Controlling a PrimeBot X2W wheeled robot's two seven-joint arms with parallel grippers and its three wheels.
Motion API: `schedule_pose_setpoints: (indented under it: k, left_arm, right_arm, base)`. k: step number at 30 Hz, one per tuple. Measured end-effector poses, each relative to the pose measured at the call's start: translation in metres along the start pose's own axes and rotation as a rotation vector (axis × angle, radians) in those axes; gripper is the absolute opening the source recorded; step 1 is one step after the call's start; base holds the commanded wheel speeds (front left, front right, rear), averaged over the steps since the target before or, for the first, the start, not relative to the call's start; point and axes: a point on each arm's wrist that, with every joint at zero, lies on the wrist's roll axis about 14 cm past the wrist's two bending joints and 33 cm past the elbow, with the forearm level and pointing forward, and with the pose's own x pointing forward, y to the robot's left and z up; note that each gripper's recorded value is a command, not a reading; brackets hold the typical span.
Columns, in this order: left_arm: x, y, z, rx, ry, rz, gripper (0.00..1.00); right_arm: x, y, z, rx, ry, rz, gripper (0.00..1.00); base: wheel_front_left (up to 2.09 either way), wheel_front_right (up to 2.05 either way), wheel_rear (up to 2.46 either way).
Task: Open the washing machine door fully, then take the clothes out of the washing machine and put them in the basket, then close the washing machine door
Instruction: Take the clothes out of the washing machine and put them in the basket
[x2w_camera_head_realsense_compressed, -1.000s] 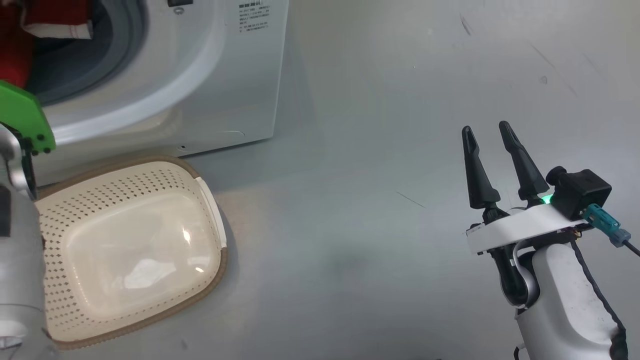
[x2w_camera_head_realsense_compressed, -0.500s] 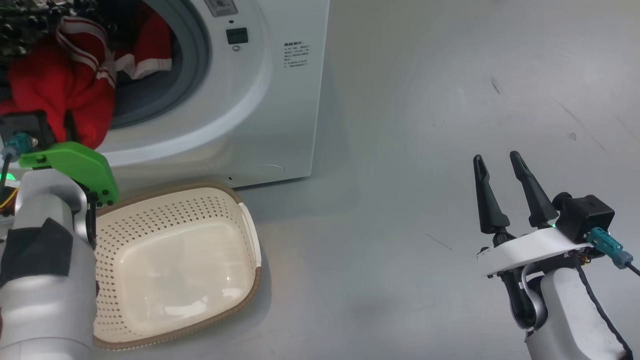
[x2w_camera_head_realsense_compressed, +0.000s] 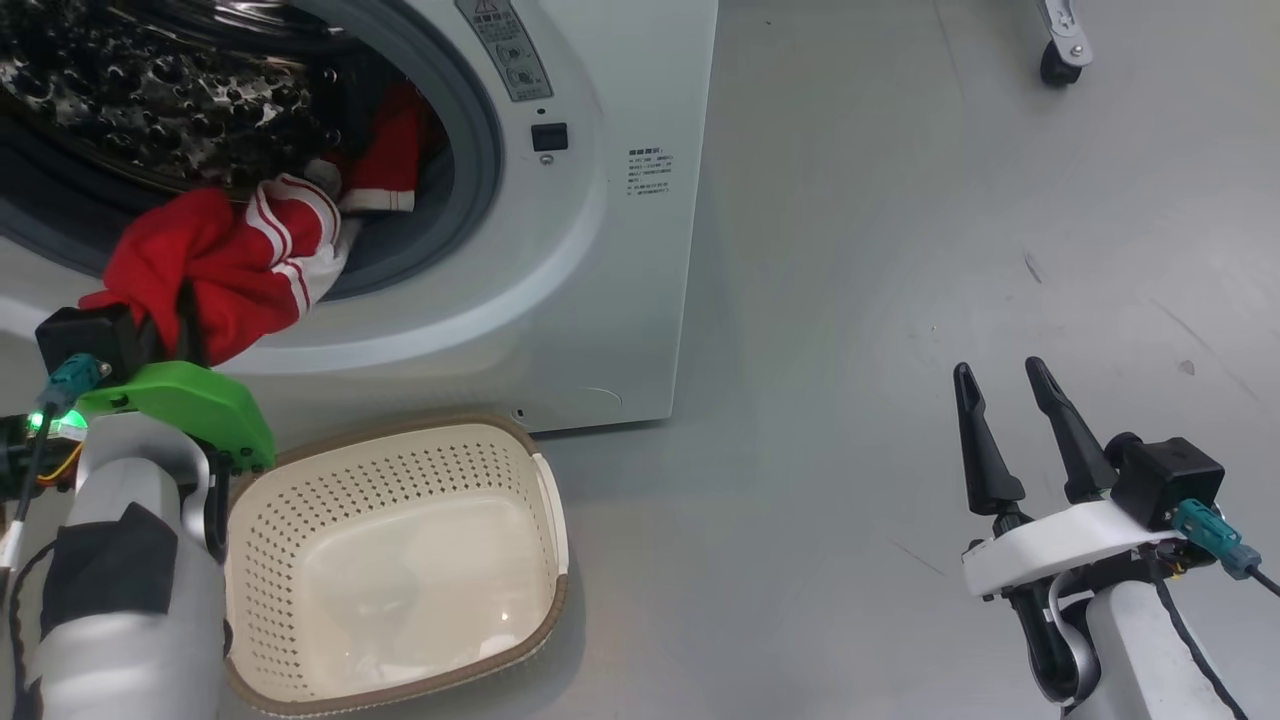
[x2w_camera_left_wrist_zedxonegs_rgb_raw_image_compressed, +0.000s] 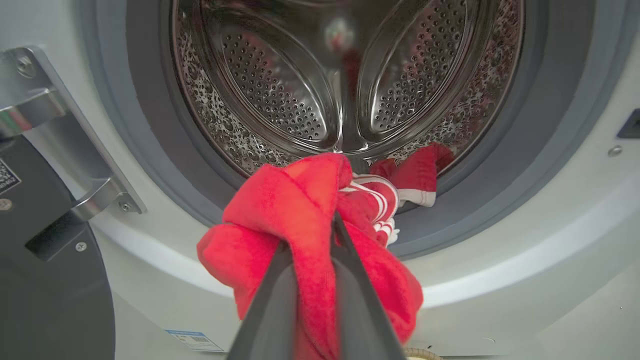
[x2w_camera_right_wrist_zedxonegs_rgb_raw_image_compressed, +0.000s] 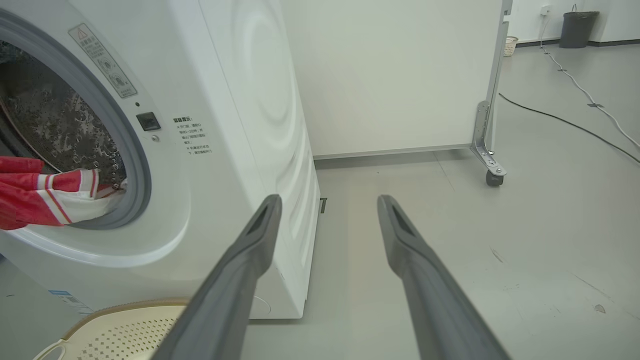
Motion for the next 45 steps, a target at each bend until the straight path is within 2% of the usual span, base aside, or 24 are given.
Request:
schedule_pose_setpoints:
  k: [12, 20, 32, 45]
  left_arm:
    - [-0.017, -0.006, 0.047, -0.041, -0.162, -0.031, 0.0]
    - [-0.026, -0.009, 0.094, -0.061, -0.33, -0.051, 0.0]
    - [-0.041, -0.012, 0.074, -0.053, -0.309, -0.07, 0.0]
    - [-0.04, -0.026, 0.0, -0.042, -0.114, -0.113, 0.0]
  right_arm:
    - [-0.005, 0.003, 0.01, -0.011, -0.029, 0.013, 1.0]
    - [-0.005, 0.007, 0.014, -0.027, -0.039, 0.026, 1.0]
    - [-0.007, 0.007, 0.008, -0.025, -0.025, 0.024, 1.0]
    - [-0.003, 0.006, -0.004, -0.024, 0.01, 0.023, 1.0]
  base:
    - [0.0, 0.0, 0.0]
    - [0.0, 0.0, 0.0]
    - [0.0, 0.0, 0.0]
    - [0.0, 0.0, 0.0]
